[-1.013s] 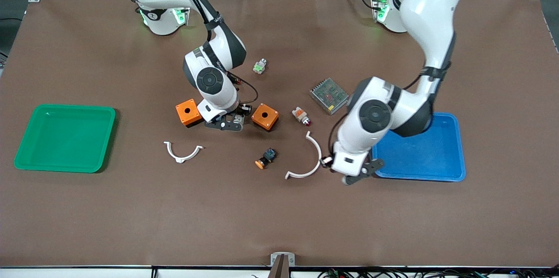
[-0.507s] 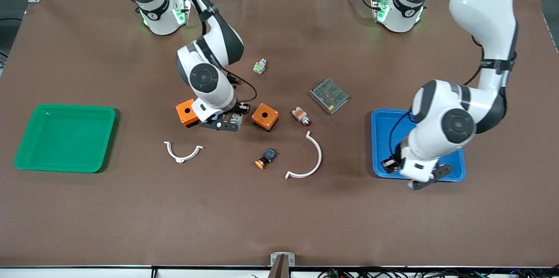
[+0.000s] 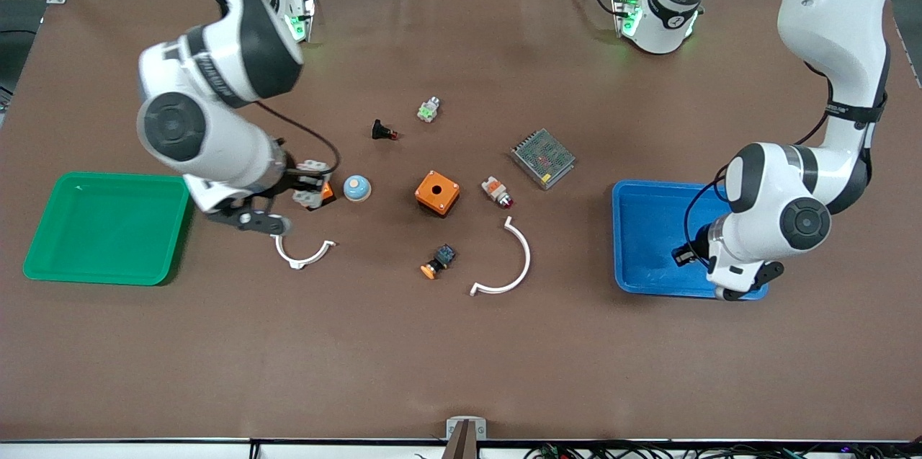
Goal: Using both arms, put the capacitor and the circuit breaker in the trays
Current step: 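Carry the capacitor to the blue tray while the right gripper carries the breaker, then lower the capacitor into the blue tray while the right gripper lowers the breaker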
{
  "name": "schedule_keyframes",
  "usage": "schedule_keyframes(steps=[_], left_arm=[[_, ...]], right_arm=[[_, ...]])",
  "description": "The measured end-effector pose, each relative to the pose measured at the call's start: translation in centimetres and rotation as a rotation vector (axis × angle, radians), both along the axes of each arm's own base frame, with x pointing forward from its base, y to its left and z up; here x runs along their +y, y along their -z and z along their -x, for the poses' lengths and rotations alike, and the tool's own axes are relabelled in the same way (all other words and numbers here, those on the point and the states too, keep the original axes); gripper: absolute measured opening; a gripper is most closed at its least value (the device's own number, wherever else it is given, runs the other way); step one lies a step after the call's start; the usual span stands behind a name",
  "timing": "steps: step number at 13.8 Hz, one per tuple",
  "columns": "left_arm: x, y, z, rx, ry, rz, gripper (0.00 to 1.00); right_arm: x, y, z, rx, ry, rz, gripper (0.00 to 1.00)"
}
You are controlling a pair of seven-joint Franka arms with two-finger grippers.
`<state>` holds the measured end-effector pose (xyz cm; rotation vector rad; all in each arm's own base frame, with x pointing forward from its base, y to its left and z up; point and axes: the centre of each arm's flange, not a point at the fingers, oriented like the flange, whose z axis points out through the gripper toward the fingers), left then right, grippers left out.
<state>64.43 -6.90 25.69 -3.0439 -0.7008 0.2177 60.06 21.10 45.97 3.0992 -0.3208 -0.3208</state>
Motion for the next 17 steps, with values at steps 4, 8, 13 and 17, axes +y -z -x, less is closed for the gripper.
schedule_keyframes(steps=[4,8,13,17], left_arm=[[0.6,0.8,2.0,0.015,-0.004,-0.005,0.31],[1.2,3.2,3.5,-0.01,-0.015,0.0,0.31],[1.2,4.2,4.5,-0.017,-0.014,0.001,0.36],[1.1,3.3,4.2,-0.042,-0.013,0.003,0.75]], right_arm=[[-13.0,-1.1,-2.7,0.005,-0.13,0.002,0.4],[-27.9,-0.8,-3.1,-0.012,-0.191,-0.046,0.4],[-37.7,4.9,-3.7,-0.038,-0.22,-0.064,0.4],[-41.0,11.0,-4.9,-0.061,-0.262,-0.06,0.4]])
